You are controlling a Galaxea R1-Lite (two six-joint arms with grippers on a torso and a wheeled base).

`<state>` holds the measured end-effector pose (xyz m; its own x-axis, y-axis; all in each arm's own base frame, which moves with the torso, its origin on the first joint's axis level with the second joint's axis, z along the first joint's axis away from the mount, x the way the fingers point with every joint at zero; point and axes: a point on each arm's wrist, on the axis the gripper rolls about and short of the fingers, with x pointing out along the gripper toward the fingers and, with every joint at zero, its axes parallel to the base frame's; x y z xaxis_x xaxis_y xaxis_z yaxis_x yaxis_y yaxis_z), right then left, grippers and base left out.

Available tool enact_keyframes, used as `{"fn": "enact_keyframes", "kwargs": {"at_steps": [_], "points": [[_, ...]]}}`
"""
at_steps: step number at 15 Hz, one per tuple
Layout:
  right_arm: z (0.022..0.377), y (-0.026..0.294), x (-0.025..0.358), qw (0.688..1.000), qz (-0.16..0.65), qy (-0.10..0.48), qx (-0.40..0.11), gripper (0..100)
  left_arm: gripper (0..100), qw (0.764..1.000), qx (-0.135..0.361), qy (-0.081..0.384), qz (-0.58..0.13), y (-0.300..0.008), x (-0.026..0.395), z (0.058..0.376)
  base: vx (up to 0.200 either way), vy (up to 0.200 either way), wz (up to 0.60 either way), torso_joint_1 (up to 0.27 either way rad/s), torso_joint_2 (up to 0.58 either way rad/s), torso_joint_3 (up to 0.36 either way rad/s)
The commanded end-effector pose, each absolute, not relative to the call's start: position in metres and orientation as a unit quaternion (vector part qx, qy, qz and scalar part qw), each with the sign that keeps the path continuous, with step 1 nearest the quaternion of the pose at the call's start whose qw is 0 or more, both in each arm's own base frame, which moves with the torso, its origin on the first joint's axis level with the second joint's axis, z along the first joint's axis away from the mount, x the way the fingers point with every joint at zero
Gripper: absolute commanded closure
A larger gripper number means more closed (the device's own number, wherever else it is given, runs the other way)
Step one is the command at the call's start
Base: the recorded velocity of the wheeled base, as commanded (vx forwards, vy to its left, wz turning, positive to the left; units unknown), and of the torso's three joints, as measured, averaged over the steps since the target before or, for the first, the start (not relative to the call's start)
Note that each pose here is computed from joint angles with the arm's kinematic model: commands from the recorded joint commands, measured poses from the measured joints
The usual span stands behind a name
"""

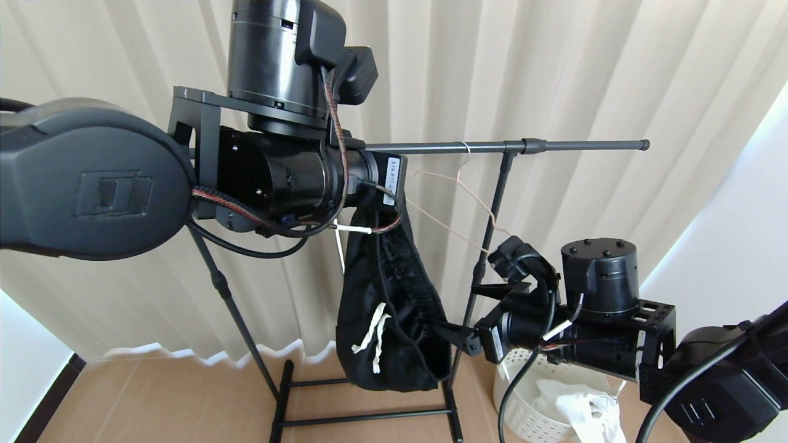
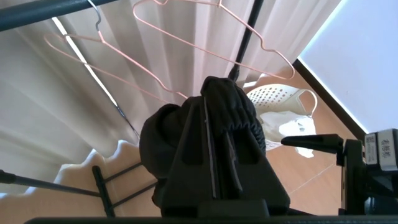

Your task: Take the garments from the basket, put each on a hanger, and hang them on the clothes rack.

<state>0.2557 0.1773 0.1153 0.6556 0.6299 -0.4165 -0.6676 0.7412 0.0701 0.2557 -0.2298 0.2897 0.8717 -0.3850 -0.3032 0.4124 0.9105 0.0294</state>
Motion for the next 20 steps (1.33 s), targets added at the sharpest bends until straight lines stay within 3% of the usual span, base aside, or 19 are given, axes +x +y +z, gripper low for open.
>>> {"fn": "enact_keyframes", "kwargs": {"at_steps": [1, 6, 7, 13, 15, 19, 20], "points": [[0.111, 0.178, 0.256, 0.907, 0.357, 0.218, -0.046, 0, 100, 0.967, 0.045, 0.144, -0.207, -0.227, 0.252, 0.293, 0.0, 0.0, 0.0, 0.0, 0.0, 0.0], [0.112, 0.178, 0.257, 0.908, 0.357, 0.217, -0.046, 0, 100, 0.967, 0.043, 0.143, -0.207, -0.226, 0.251, 0.294, 0.0, 0.0, 0.0, 0.0, 0.0, 0.0], [0.112, 0.178, 0.257, 0.908, 0.357, 0.217, -0.046, 100, 100, 0.967, 0.043, 0.143, -0.207, -0.226, 0.251, 0.294, 0.0, 0.0, 0.0, 0.0, 0.0, 0.0], [0.118, 0.17, 0.264, 0.916, 0.342, 0.206, -0.039, 100, 100, 0.966, 0.048, 0.152, -0.206, -0.225, 0.252, 0.288, 0.0, 0.0, 0.0, 0.0, 0.0, 0.0], [0.13, 0.15, 0.277, 0.932, 0.31, 0.186, -0.029, 100, 100, 0.961, 0.07, 0.174, -0.205, -0.224, 0.25, 0.275, 0.0, 0.0, 0.0, 0.0, 0.0, 0.0], [0.162, 0.112, 0.285, 0.957, 0.255, 0.138, -0.013, 100, 100, 0.933, 0.136, 0.267, -0.199, -0.222, 0.25, 0.212, 0.0, 0.0, 0.0, 0.0, 0.0, 0.0], [0.164, 0.109, 0.286, 0.959, 0.25, 0.135, -0.013, 100, 0, 0.927, 0.144, 0.283, -0.198, -0.223, 0.25, 0.2, 0.0, 0.0, 0.0, 0.0, 0.0, 0.0]]}}
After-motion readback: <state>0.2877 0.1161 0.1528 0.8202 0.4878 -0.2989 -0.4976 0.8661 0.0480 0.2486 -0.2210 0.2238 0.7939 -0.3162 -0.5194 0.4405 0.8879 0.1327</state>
